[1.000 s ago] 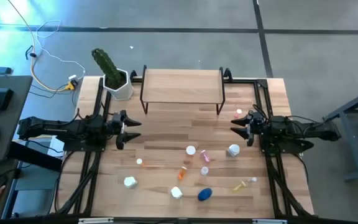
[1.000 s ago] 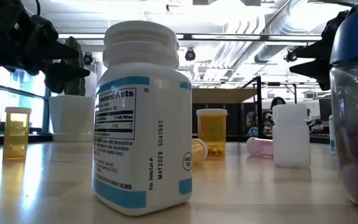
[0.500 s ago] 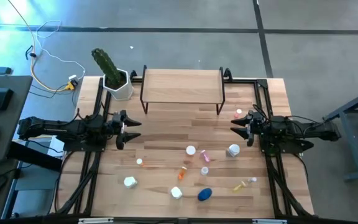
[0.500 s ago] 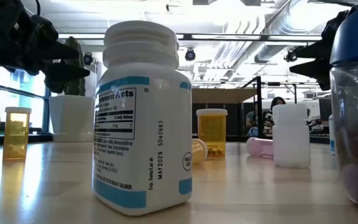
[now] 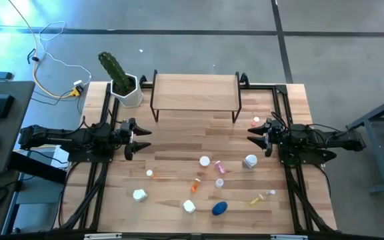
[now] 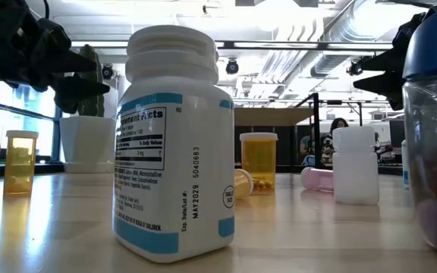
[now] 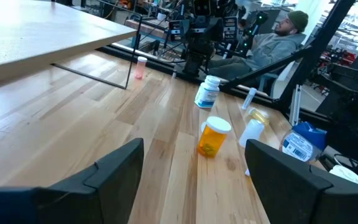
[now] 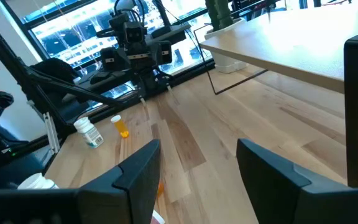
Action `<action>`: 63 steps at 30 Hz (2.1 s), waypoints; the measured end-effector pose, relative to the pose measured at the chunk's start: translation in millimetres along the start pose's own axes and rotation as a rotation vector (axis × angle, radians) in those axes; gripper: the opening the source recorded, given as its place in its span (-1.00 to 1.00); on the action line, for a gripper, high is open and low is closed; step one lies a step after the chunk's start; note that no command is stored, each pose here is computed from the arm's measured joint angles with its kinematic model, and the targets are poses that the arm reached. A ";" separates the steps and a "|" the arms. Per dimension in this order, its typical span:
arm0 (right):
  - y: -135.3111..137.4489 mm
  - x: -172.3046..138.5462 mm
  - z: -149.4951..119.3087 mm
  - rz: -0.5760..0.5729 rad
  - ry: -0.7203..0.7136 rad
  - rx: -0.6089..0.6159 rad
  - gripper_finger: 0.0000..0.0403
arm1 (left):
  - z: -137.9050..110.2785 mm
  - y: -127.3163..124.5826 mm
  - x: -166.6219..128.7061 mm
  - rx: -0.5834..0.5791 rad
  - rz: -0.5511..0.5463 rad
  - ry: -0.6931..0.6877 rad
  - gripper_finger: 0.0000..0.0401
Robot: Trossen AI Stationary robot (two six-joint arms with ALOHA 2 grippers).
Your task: Pick and place medicine bottles onto shelf by color
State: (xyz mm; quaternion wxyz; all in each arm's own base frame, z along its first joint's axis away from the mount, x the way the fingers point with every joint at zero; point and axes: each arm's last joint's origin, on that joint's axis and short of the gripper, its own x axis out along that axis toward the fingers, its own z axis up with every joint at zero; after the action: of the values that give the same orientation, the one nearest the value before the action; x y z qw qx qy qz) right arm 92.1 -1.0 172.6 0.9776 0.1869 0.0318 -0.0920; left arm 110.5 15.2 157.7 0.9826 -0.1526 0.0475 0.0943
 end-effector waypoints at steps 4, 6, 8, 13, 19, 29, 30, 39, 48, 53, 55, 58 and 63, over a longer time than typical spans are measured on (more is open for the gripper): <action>0.0 0.0 0.0 0.000 0.000 0.000 0.00 | -0.1 0.0 0.0 0.000 0.000 0.000 0.34; 0.0 0.0 0.0 0.000 0.000 0.000 0.00 | 0.0 0.0 0.0 0.000 0.000 0.000 0.34; 0.0 0.0 -0.1 0.000 0.000 0.000 0.00 | 0.0 0.0 0.0 0.000 0.000 0.000 0.34; 0.0 0.0 -0.1 0.000 0.001 0.000 0.00 | 0.0 0.0 0.0 0.000 0.000 0.000 0.34; 0.0 0.0 -0.1 0.000 0.001 0.000 0.00 | 0.0 0.0 0.0 0.000 0.000 0.000 0.34; 0.0 0.0 0.0 0.000 0.000 0.000 0.00 | 0.0 0.0 0.0 0.000 0.000 0.000 0.34; 0.0 0.0 0.0 0.000 0.000 0.000 0.00 | -0.1 0.0 0.0 0.000 0.000 0.000 0.34; 0.0 0.0 -0.1 0.000 0.001 0.000 0.00 | 0.3 0.7 0.0 -0.004 0.025 -0.008 0.34; 0.0 0.0 0.0 0.000 0.000 0.000 0.00 | 0.4 1.2 0.0 -0.034 0.042 -0.014 0.34; 0.0 0.0 0.0 0.000 0.000 0.000 0.00 | 2.1 0.7 0.0 -0.038 0.035 -0.031 0.34; 0.0 0.0 -0.1 0.000 0.001 0.000 0.00 | 3.1 0.3 -0.1 -0.038 0.031 -0.041 0.34; 0.0 0.0 0.0 0.000 0.000 0.000 0.00 | 4.1 0.1 -0.1 -0.052 0.028 -0.052 0.34; 0.0 0.0 0.0 0.000 0.000 0.000 0.00 | 5.4 -0.3 -0.2 -0.049 0.025 -0.066 0.34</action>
State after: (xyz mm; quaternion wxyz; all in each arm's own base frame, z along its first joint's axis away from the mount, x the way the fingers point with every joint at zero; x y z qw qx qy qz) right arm 92.1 -1.0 172.5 0.9775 0.1870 0.0318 -0.0919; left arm 110.8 16.6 162.9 0.9783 -0.1730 0.0148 0.1129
